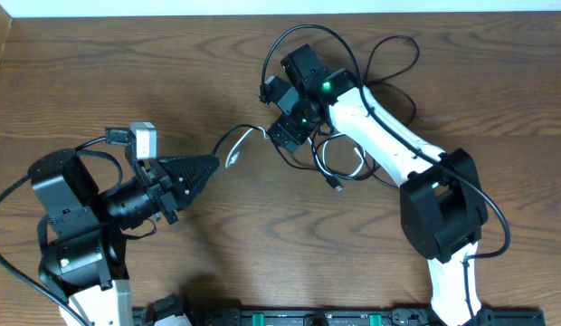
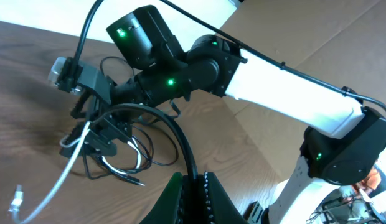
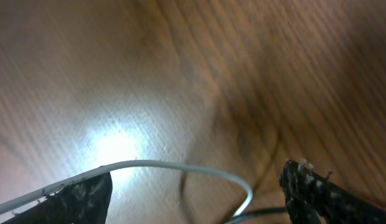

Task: Untangle cables

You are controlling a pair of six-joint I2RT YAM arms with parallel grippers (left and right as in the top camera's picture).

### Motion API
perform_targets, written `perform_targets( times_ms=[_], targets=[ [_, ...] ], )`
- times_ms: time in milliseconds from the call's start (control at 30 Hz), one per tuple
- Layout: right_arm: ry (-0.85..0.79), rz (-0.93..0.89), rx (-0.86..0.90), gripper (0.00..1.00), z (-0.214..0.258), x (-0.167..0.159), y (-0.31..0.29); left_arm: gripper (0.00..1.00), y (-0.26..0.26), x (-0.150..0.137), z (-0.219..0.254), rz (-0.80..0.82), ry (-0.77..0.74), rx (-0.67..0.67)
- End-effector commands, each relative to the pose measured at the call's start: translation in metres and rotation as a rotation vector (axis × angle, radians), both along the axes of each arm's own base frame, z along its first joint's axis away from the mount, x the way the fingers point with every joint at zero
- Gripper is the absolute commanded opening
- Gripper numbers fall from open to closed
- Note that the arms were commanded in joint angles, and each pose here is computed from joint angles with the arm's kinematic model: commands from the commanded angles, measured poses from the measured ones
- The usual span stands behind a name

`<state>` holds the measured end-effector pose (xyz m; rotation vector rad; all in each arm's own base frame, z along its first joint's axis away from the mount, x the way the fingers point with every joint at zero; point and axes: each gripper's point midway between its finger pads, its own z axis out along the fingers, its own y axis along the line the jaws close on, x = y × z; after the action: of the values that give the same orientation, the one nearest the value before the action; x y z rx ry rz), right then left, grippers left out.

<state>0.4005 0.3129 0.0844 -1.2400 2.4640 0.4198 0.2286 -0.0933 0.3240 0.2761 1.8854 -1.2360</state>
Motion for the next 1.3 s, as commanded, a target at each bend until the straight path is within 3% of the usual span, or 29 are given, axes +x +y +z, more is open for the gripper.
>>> perform_targets(
  times_ms=[0,367,467,533,767,933,1033,1100,1267],
  targets=[
    [-0.023,0.007,0.018,0.80,0.000,0.007,0.005,0.07,-0.004,-0.005,0.006,-0.021,0.001,-0.023],
    [-0.040,-0.176,0.072,0.55,0.002,0.028,0.009,0.07,-0.006,-0.008,0.008,-0.036,0.022,-0.052],
    [-0.060,-0.354,0.030,0.19,0.000,0.042,-0.008,0.07,-0.006,-0.008,0.008,-0.036,0.024,-0.053],
    [-0.077,-0.441,-0.003,0.01,-0.002,0.048,-0.019,0.07,-0.006,-0.008,0.008,-0.036,0.024,-0.053],
    [-0.179,-0.695,-0.230,0.01,-0.004,0.061,-0.085,0.07,-0.004,-0.006,0.007,-0.021,0.027,-0.044],
    [-0.190,-0.876,-0.431,0.01,-0.003,0.053,-0.155,0.07,0.015,0.014,-0.014,0.141,0.077,0.061],
    [-0.073,-0.848,-0.383,0.01,-0.013,0.046,-0.156,0.07,0.017,0.015,-0.018,0.162,0.096,0.073],
    [0.056,-0.702,-0.258,0.01,-0.021,0.039,-0.132,0.07,0.017,0.013,-0.020,0.162,0.112,0.068],
    [0.154,-0.563,-0.125,0.04,-0.020,0.030,-0.103,0.07,0.016,0.011,-0.023,0.161,0.135,0.063]
  ],
)
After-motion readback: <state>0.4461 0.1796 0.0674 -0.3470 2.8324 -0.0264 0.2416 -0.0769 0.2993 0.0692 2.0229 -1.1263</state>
